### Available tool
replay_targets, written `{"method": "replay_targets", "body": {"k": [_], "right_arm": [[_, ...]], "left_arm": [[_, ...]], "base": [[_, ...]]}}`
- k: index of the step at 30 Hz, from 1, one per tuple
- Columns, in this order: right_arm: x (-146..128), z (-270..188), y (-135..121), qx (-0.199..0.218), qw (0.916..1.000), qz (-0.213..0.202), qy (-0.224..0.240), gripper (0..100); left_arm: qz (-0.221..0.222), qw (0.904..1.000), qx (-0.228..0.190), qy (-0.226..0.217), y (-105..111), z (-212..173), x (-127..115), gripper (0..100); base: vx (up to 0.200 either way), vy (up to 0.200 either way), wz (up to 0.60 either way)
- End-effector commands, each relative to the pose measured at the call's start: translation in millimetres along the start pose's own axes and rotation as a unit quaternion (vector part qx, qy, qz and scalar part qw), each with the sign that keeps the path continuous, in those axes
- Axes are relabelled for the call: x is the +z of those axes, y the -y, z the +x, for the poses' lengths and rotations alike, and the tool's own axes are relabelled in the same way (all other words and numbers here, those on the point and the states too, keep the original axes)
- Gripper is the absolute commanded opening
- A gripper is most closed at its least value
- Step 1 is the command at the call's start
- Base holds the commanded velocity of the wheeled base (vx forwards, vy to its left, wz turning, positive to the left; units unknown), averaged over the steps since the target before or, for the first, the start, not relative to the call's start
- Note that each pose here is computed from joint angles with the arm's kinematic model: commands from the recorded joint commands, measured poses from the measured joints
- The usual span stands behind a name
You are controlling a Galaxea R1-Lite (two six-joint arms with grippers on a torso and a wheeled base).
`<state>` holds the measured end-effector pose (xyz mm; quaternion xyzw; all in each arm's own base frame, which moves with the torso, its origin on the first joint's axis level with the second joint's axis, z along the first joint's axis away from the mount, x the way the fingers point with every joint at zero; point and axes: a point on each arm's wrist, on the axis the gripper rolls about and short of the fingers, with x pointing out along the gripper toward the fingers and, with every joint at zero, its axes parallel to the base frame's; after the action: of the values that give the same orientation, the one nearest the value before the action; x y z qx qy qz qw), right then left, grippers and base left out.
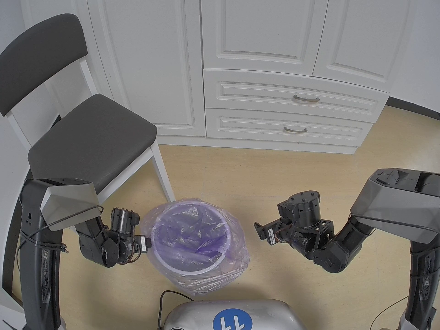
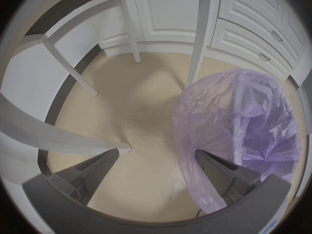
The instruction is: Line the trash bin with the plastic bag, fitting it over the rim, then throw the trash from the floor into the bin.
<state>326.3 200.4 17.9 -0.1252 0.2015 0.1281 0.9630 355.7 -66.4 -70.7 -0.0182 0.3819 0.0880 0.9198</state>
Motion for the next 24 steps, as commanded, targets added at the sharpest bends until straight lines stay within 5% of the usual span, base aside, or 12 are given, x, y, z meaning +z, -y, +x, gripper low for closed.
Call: {"method": "replay_targets", "body": {"k": [1, 9, 17, 24], "right_arm": [[-1.9, 1.5, -0.7, 0.000, 1.0000, 0.000, -0.002, 100], [-3.7, 6.8, -2.5, 0.000, 1.0000, 0.000, -0.002, 100], [-5.1, 11.7, -5.5, 0.000, 0.9998, 0.006, 0.017, 100], [-5.2, 6.1, -15.0, 0.013, 0.9997, 0.001, 0.021, 100]], "left_arm": [[-0.010, 0.9998, -0.004, 0.019, 4.8, 11.5, 9.5, 100], [-0.044, 0.9973, -0.014, 0.057, 13.1, 18.6, 39.0, 100], [-0.091, 0.9954, -0.011, 0.028, 15.0, 15.3, 49.7, 100], [-0.104, 0.9902, -0.090, 0.021, -5.1, -33.9, 61.6, 100]], "base": [[0.000, 0.000, 0.00], [0.000, 0.000, 0.00], [0.000, 0.000, 0.00], [0.000, 0.000, 0.00]]}}
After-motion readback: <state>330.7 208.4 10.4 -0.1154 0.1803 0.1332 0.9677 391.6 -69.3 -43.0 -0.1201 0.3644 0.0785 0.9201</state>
